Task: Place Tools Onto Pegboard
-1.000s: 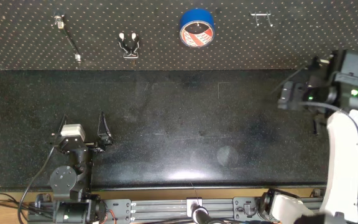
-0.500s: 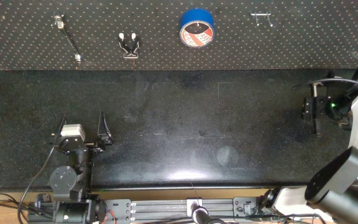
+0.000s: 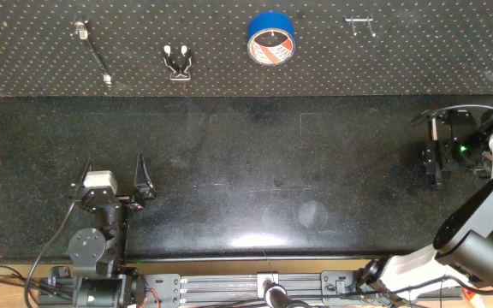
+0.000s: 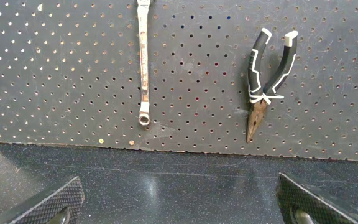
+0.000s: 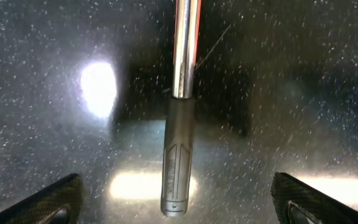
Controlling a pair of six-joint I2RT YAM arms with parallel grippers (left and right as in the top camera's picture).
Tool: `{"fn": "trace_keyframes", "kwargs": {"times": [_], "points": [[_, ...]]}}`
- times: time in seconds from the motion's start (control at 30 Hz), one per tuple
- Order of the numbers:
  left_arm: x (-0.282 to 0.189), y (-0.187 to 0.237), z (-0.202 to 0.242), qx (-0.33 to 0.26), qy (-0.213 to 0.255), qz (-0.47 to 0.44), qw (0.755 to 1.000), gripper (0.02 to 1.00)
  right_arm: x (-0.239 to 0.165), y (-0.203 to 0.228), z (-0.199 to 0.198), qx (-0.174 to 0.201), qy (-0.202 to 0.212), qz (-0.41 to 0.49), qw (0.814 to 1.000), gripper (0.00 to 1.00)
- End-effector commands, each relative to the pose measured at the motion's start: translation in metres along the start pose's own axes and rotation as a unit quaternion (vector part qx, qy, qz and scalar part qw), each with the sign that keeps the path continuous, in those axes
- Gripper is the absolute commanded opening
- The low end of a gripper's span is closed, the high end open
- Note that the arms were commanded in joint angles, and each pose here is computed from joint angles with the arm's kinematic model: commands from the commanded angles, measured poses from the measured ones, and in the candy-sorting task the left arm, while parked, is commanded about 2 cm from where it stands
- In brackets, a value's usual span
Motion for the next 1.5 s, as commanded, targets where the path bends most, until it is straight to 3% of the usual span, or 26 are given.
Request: {"fn": "trace_keyframes", "kwargs": {"times": [0.03, 0.27, 0.47, 0.67, 0.97, 1.03, 1.07, 1.17, 1.27, 1.33, 1.5], "points": [[0.0, 0.0, 0.001, -0.002, -0.005, 0.0, 1.0, 0.996, 0.003, -0.006, -0.004, -0.025, 0.007, -0.006, 1.0, 0.978], [0.0, 0.0, 0.001, -0.002, -0.005, 0.0, 1.0, 0.996, 0.012, -0.007, -0.004, -0.041, 0.001, 0.002, 0.999, 0.978], [0.0, 0.0, 0.001, -0.002, -0.005, 0.0, 1.0, 0.996, 0.014, -0.023, 0.015, -0.09, 0.014, -0.001, 0.996, 0.978], [0.0, 0.0, 0.001, -0.002, -0.005, 0.0, 1.0, 0.996, 0.02, -0.013, 0.004, -0.059, 0.005, 0.013, 0.998, 0.978], [0.0, 0.0, 0.001, -0.002, -0.005, 0.0, 1.0, 0.996, 0.027, -0.009, 0.004, -0.053, -0.006, 0.029, 0.998, 0.993], [0.0, 0.0, 0.001, -0.002, -0.005, 0.0, 1.0, 0.996, 0.027, -0.008, 0.002, -0.053, 0.003, 0.036, 0.998, 0.877], [0.0, 0.0, 0.001, -0.002, -0.005, 0.0, 1.0, 0.996, 0.027, -0.007, 0.002, -0.053, 0.005, 0.037, 0.998, 0.698], [0.0, 0.0, 0.001, -0.002, -0.005, 0.0, 1.0, 0.996, 0.027, -0.005, -0.001, -0.038, 0.018, 0.047, 0.998, 0.544], [0.0, 0.0, 0.001, -0.002, -0.005, 0.0, 1.0, 0.996, 0.027, -0.002, -0.006, -0.012, 0.039, 0.059, 0.997, 0.478], [0.0, 0.0, 0.001, -0.002, -0.005, 0.0, 1.0, 0.996, 0.027, -0.002, -0.005, -0.012, 0.038, 0.059, 0.997, 0.4], [0.0, 0.0, 0.001, -0.002, -0.005, 0.0, 1.0, 0.996, 0.027, -0.004, -0.006, -0.012, 0.04, 0.056, 0.998, 0.349]]}}
Point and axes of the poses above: each gripper's point midway between its finger pads, its own x axis out along the fingers, its own z axis along the line the jaws close on, y = z × x, the point moved 6 cm from there along -x, back along the fingers, and after that the axes turned 4 degrees about x, right-handed, at the moved point
